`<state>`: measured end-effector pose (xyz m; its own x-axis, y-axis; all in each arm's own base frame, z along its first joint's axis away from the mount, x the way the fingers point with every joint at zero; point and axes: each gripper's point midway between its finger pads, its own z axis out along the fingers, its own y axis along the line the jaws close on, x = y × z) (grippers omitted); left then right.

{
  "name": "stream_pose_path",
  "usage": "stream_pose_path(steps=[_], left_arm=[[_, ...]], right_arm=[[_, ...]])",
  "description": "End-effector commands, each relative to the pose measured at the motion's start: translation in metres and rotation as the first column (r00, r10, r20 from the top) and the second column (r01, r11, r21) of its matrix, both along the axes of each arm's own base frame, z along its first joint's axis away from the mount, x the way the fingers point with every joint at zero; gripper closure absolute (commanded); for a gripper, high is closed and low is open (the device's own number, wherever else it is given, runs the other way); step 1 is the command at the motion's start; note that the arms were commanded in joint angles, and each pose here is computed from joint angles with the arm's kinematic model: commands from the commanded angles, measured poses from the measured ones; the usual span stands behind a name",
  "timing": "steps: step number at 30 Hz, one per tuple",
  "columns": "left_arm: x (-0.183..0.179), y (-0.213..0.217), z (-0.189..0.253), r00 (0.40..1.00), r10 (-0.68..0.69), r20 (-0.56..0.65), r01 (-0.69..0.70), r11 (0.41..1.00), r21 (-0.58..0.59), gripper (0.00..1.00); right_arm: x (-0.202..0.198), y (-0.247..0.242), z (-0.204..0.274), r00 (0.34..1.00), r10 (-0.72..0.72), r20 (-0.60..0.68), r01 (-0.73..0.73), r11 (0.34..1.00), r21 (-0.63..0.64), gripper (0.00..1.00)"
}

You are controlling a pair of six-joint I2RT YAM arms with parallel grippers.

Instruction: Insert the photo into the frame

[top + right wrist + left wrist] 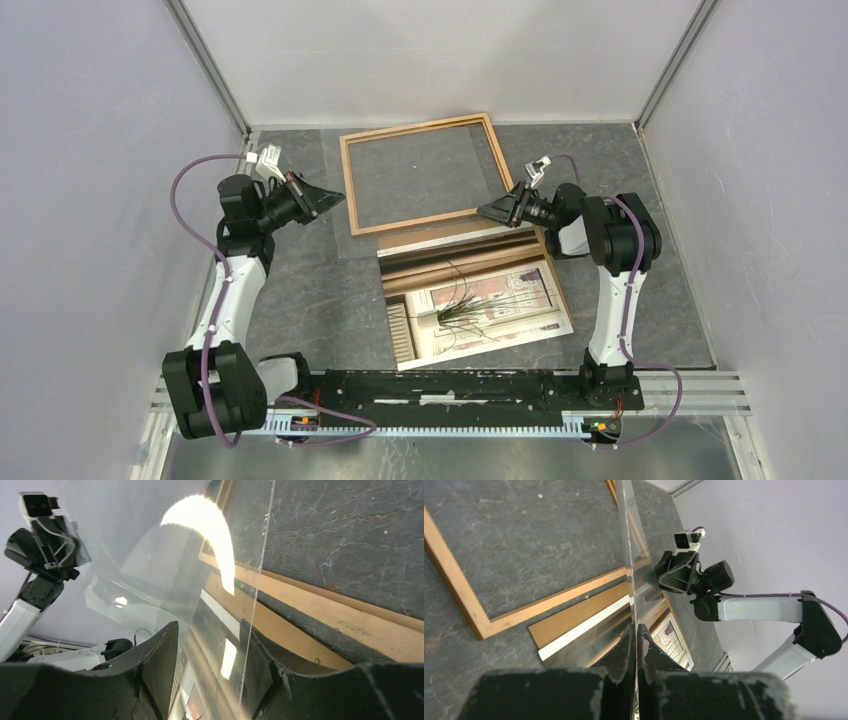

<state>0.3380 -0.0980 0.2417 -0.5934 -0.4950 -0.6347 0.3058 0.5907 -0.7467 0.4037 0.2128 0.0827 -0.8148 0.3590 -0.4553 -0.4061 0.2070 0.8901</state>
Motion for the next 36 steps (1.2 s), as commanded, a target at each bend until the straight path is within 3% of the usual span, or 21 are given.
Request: stream_pose_path(steps=[1,8,14,19,25,29,31,36], left_arm=[[-0.013,-0.016,0.030,0.982,-0.106,0.157,0.106,0.994,0.006,0.98],[-0.013,-0.017,0.027,0.984,-0.101,0.143,0.102,0.995,-0.001,0.98],[-0.010,-0.016,0.019,0.990,-0.085,0.108,0.087,0.996,-0.014,0.98],[-0.010,-0.016,0.020,0.990,-0.090,0.110,0.092,0.996,-0.014,0.98],[-0.008,-0.015,0.020,0.991,-0.082,0.103,0.085,0.996,-0.020,0.98],[-0.001,-0.008,0.008,0.999,-0.017,0.043,0.018,1.000,-0.022,0.90],[0.006,0.001,-0.005,0.998,0.062,-0.031,-0.063,0.998,-0.010,0.77],[0.026,0.022,-0.020,0.970,0.213,-0.118,-0.212,0.977,0.020,0.58]], right_arm=[[0.006,0.006,0.010,0.995,0.028,0.094,-0.023,0.998,-0.051,0.47],[0.004,0.013,0.029,0.987,0.044,0.152,-0.043,0.999,-0.010,0.55],[-0.007,0.016,0.056,0.976,0.058,0.211,-0.072,0.996,0.059,0.51],[-0.002,0.016,0.050,0.979,0.051,0.197,-0.060,0.997,0.039,0.52],[0.004,0.017,0.043,0.982,0.038,0.187,-0.041,0.999,0.010,0.70],[0.013,0.015,0.034,0.983,0.015,0.184,-0.003,0.998,-0.066,0.89],[0.019,0.013,0.031,0.981,0.003,0.192,0.019,0.993,-0.112,1.00],[0.042,0.010,0.032,0.977,-0.028,0.209,0.068,0.980,-0.188,1.00]])
